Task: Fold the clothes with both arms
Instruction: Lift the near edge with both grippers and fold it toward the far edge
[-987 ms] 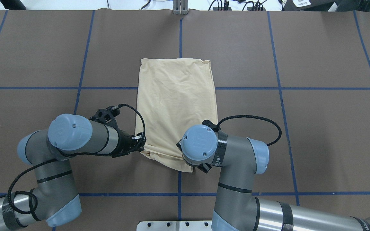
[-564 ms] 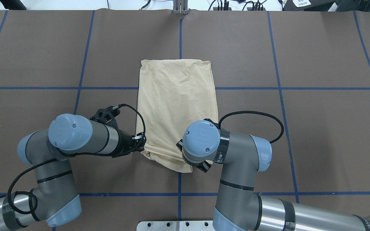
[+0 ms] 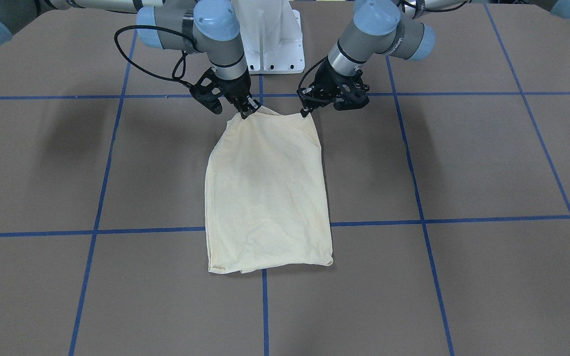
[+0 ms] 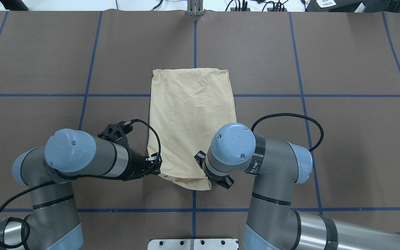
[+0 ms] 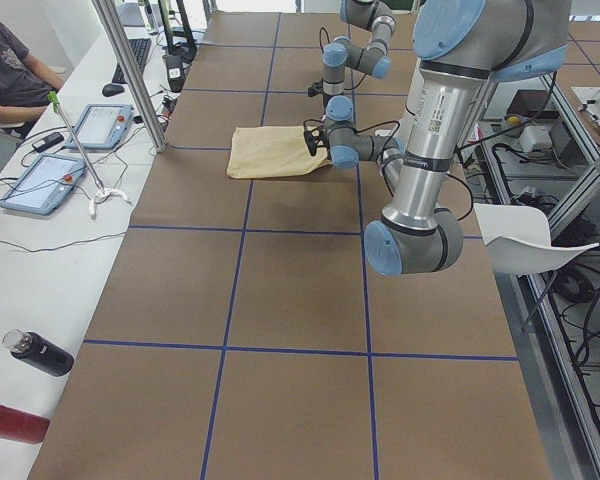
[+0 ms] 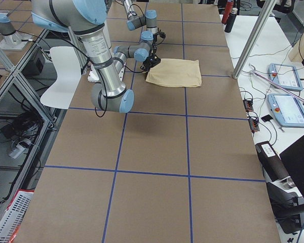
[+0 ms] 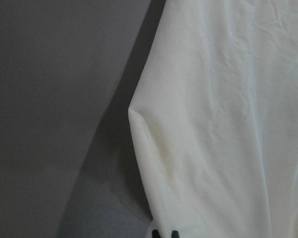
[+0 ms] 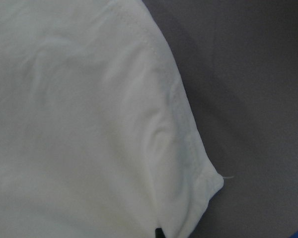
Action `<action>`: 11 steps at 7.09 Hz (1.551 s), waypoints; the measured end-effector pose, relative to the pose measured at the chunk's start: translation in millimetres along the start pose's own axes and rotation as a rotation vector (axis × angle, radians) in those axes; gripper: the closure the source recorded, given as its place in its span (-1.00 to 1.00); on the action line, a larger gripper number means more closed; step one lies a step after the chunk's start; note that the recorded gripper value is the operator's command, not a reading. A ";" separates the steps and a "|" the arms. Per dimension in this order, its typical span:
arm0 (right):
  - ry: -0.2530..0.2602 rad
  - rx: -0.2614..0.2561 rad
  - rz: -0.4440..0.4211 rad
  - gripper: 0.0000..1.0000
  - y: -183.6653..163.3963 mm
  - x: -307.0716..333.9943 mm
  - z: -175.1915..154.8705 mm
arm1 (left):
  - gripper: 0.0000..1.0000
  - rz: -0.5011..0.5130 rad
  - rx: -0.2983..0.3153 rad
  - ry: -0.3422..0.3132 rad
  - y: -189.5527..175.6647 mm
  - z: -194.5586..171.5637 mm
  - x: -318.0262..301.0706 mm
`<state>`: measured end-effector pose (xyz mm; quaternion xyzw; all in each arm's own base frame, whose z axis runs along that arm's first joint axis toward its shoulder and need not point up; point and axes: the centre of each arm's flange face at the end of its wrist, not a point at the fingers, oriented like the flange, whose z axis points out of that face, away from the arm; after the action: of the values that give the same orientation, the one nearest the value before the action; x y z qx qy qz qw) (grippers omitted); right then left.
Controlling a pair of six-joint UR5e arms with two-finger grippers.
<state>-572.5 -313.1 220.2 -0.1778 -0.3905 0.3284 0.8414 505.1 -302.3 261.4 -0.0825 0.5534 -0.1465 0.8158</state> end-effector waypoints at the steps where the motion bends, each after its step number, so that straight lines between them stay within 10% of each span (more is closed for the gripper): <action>1: 0.017 -0.033 -0.004 1.00 3.8 7.4 -1.9 | 1.00 0.017 -0.043 -0.019 30.1 0.2 1.7; 6: 0.004 -0.104 -0.064 1.00 6.2 20.4 -28.2 | 1.00 0.049 -0.114 -0.023 77.1 -14.9 -0.1; 11: -0.149 0.032 -0.164 1.00 -82.6 -70.5 -90.9 | 1.00 0.027 0.094 0.041 -82.9 -81.9 29.8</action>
<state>-501.7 -425.3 170.6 -0.1069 -0.4602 0.2767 0.8368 427.3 -388.1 229.2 -0.0337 0.5636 -0.1628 0.8092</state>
